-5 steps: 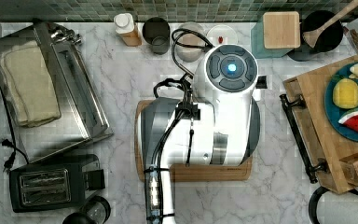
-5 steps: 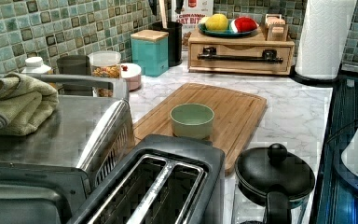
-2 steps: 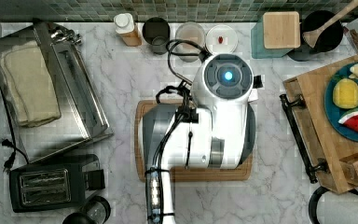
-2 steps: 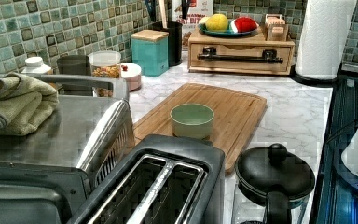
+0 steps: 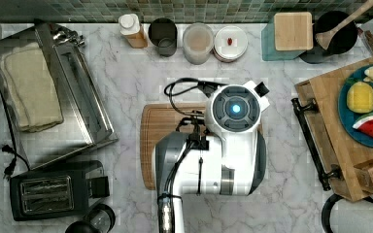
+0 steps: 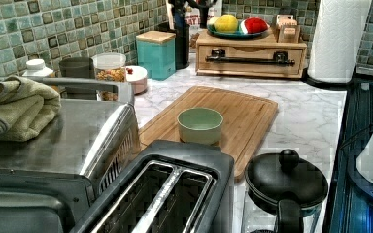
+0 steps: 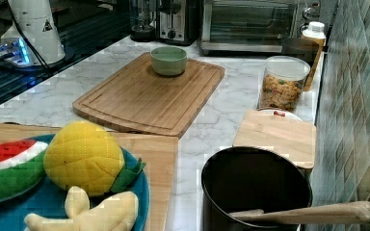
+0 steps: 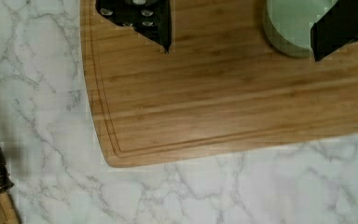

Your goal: Open the drawer.

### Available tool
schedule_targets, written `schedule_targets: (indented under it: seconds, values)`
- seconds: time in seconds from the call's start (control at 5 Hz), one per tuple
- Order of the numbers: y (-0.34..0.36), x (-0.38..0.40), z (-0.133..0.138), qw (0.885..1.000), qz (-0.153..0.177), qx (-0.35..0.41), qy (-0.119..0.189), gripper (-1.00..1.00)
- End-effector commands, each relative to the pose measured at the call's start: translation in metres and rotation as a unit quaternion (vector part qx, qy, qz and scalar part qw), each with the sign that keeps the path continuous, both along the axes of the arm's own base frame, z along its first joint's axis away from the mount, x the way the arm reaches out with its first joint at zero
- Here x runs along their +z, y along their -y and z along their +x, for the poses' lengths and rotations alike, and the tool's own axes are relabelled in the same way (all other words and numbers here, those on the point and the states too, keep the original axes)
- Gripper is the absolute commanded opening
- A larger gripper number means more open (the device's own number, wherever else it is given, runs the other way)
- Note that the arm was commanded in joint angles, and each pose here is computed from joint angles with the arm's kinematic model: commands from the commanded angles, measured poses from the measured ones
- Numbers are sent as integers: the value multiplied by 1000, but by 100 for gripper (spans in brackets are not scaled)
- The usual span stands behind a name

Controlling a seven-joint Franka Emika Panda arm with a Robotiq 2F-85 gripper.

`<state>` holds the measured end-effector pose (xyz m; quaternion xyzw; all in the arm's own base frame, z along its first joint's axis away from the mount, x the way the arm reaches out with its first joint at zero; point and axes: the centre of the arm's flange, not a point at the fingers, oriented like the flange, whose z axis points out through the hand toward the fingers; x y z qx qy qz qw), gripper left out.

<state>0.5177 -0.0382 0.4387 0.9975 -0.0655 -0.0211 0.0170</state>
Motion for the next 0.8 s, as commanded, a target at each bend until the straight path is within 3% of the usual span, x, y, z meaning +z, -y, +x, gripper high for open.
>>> schedule_targets:
  seconds: [0.2,0.8]
  values:
    - [95,-3,-38,995,12,90,39,100]
    - [174,-46,-59,986,1,160,51,100]
